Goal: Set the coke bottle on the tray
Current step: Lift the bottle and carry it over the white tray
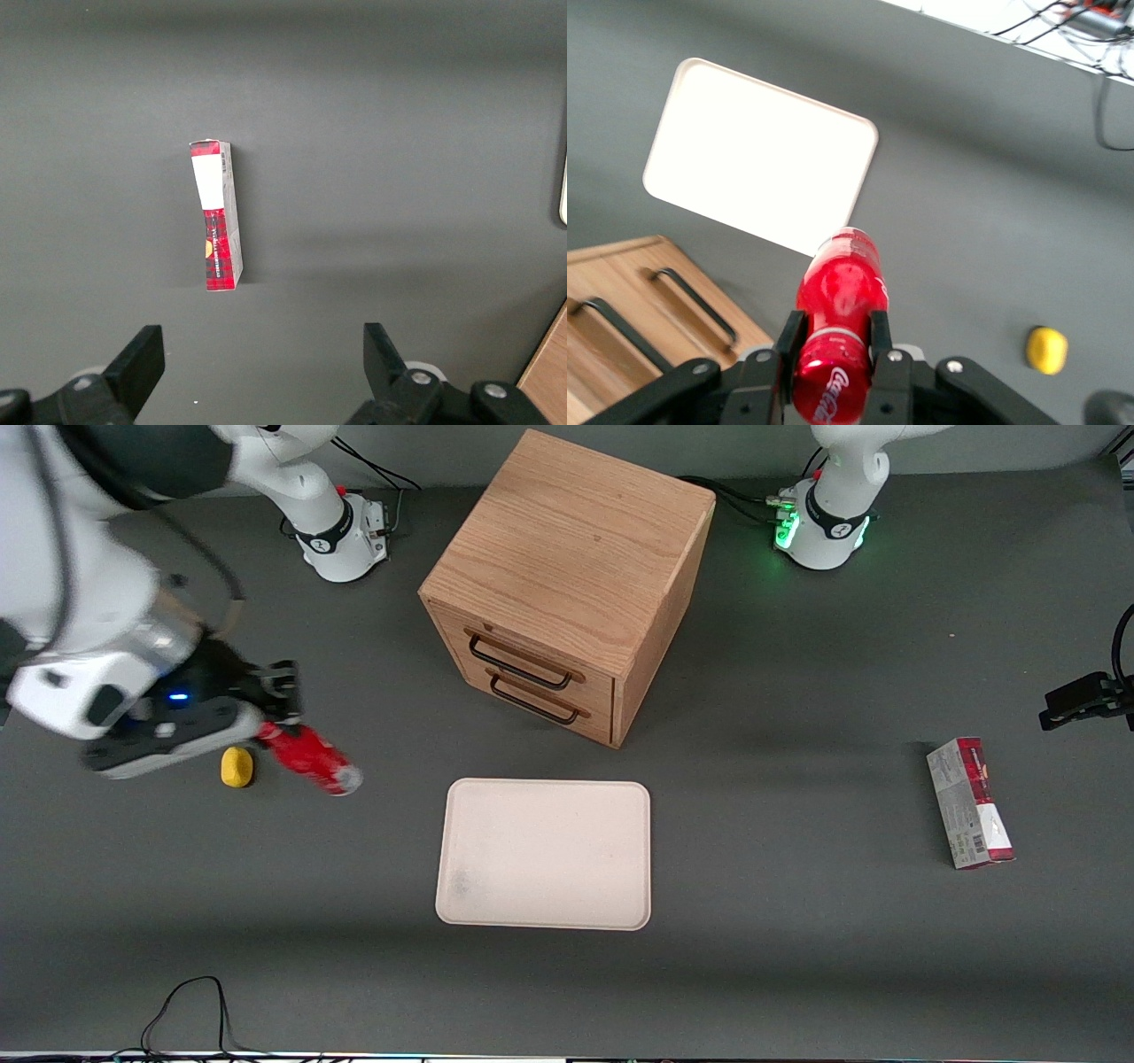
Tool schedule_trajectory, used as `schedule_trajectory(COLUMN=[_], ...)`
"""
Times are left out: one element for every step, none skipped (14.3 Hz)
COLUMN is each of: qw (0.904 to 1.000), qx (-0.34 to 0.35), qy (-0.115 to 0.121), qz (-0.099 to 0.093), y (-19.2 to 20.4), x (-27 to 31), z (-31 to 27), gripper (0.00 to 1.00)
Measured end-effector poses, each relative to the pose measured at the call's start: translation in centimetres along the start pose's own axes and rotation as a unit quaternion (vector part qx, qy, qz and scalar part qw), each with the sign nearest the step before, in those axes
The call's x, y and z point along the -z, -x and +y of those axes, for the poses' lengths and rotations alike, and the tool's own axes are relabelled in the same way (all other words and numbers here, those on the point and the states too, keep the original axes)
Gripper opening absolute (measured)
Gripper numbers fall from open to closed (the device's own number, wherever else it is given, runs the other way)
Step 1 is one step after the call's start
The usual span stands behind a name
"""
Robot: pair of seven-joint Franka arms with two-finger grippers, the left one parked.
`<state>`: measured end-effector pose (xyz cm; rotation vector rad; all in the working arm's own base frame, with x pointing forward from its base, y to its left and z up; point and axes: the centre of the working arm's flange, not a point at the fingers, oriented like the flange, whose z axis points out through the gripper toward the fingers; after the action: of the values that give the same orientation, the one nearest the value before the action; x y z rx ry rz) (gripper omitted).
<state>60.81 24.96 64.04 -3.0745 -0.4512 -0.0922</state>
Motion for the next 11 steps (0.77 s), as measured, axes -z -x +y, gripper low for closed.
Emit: schedule_trajectory(qw=[1.0000,1.0000,1.0000,0.9999,0.9999,0.9999,0.9999,0.9998,0.9997,0.9996,0.9995], qx=[-0.002,0.000,0.004,0.008,0.009,0.007,0.003,-0.001,-0.005,-0.008,-0.011], qy=[-0.001,-0.001,-0.001,0.000,0.001,0.003,0.004,0.007,0.010,0.012,0.015], qz=[-0.003,-0.007,-0.008,-0.008,-0.010,-0.013,-0.014,-0.017,-0.020,-0.023,-0.026], y=[-0.2,-0.4,-0.6,-0.9,-1.3,-1.8,-2.6,-3.4,-4.3,-5.2,-6.1], x=[-0.9,-1.8,-2.6,-3.4,-4.2,-5.3,-6.8,-8.6,-10.8,-13.1,-15.6], z=[-2.5,-4.6,-6.2,-7.1,-7.3,-7.1,-6.7,-6.3,-6.0,-5.7,-5.5], gripper=[0.34,0.34,0.34,0.34,0.34,0.34,0.34,0.34,0.34,0.34,0.34])
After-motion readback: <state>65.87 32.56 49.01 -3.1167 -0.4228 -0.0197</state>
